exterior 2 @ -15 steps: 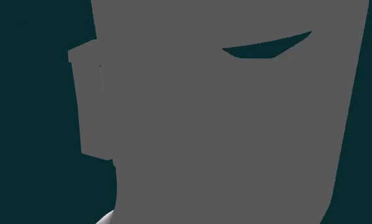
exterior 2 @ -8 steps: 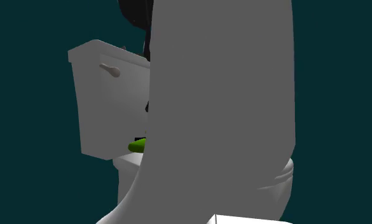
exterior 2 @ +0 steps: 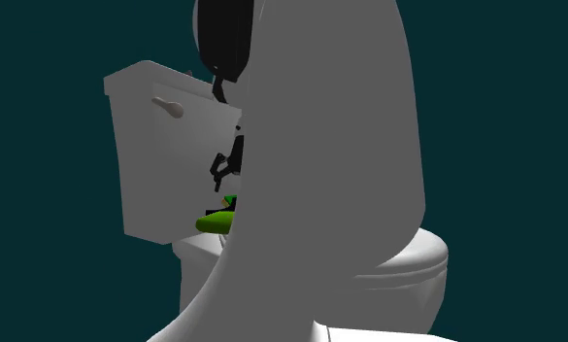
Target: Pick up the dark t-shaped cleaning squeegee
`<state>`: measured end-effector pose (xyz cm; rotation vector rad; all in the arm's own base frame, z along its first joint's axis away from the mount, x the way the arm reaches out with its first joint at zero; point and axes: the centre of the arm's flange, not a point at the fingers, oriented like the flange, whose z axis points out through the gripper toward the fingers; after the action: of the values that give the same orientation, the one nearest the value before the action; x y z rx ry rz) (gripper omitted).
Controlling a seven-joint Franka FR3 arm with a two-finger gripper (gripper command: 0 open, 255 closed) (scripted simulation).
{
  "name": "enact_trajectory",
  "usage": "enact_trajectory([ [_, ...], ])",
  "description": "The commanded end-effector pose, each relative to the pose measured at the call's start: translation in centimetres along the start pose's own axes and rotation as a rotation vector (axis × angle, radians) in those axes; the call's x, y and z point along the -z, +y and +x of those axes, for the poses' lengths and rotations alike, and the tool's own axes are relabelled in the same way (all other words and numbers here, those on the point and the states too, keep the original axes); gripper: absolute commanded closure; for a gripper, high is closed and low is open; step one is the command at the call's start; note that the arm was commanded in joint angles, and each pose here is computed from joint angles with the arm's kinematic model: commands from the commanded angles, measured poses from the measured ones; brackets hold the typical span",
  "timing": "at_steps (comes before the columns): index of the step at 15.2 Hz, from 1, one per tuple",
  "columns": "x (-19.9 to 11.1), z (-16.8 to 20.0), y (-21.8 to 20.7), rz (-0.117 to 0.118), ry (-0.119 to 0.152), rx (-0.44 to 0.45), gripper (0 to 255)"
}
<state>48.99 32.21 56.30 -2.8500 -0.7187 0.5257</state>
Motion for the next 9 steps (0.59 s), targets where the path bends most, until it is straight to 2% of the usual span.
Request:
enact_trajectory([
  [1, -0.9, 0.4, 0.2, 0.000, 0.000, 0.001, 0],
  [3, -2.2, 0.8, 0.5, 0.000, 0.000, 0.001, 0],
  [5, -2.2, 0.8, 0.5, 0.000, 0.000, 0.001, 0],
  [6, -2.2, 0.8, 0.6, 0.000, 0.000, 0.001, 255],
  [9, -2.2, 0.8, 0.6, 0.000, 0.000, 0.001, 255],
])
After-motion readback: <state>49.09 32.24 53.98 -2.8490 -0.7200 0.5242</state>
